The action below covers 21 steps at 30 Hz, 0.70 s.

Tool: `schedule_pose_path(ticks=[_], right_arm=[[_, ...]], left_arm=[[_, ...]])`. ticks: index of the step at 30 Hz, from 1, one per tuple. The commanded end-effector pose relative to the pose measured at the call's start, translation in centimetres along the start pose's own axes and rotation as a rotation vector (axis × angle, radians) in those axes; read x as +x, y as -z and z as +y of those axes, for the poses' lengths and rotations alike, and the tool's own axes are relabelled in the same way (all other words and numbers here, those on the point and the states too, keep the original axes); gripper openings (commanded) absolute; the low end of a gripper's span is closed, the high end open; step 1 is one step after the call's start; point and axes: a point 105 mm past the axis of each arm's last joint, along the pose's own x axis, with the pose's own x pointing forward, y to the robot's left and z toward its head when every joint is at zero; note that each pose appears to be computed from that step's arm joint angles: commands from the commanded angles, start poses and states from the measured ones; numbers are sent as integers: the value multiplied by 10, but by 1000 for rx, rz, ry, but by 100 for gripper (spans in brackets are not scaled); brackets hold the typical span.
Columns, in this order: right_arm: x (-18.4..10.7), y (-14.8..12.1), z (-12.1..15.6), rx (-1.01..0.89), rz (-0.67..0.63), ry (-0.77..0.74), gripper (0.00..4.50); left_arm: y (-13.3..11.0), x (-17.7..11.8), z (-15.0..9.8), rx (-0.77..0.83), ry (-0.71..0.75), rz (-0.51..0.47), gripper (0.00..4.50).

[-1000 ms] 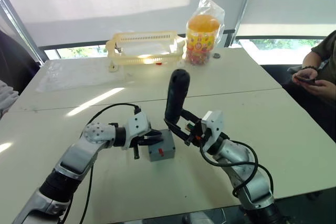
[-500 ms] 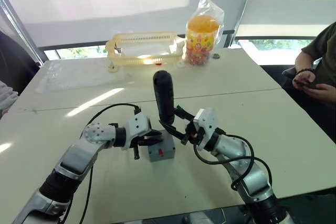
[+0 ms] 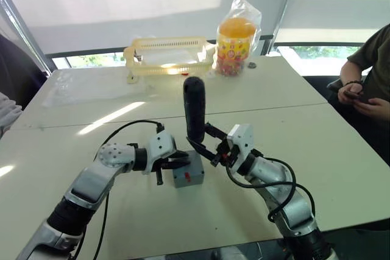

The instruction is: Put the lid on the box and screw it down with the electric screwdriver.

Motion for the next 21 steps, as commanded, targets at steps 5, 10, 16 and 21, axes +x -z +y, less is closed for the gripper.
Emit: schedule_pose_path(ticks=[5,10,16,21], right_arm=[[-5,-57,13,11,-156,-43,173],[-2,-46,12,25,-129,-38,173],[2,-23,1,-20,-84,1,173],[2,-19,-5,-36,-92,21,173]], left_arm=[[25,5,-8,-51,28,87,94],[25,6,-7,-48,30,88,94],[27,3,-6,-57,23,96,94],[30,-3,-4,-75,8,97,94]])
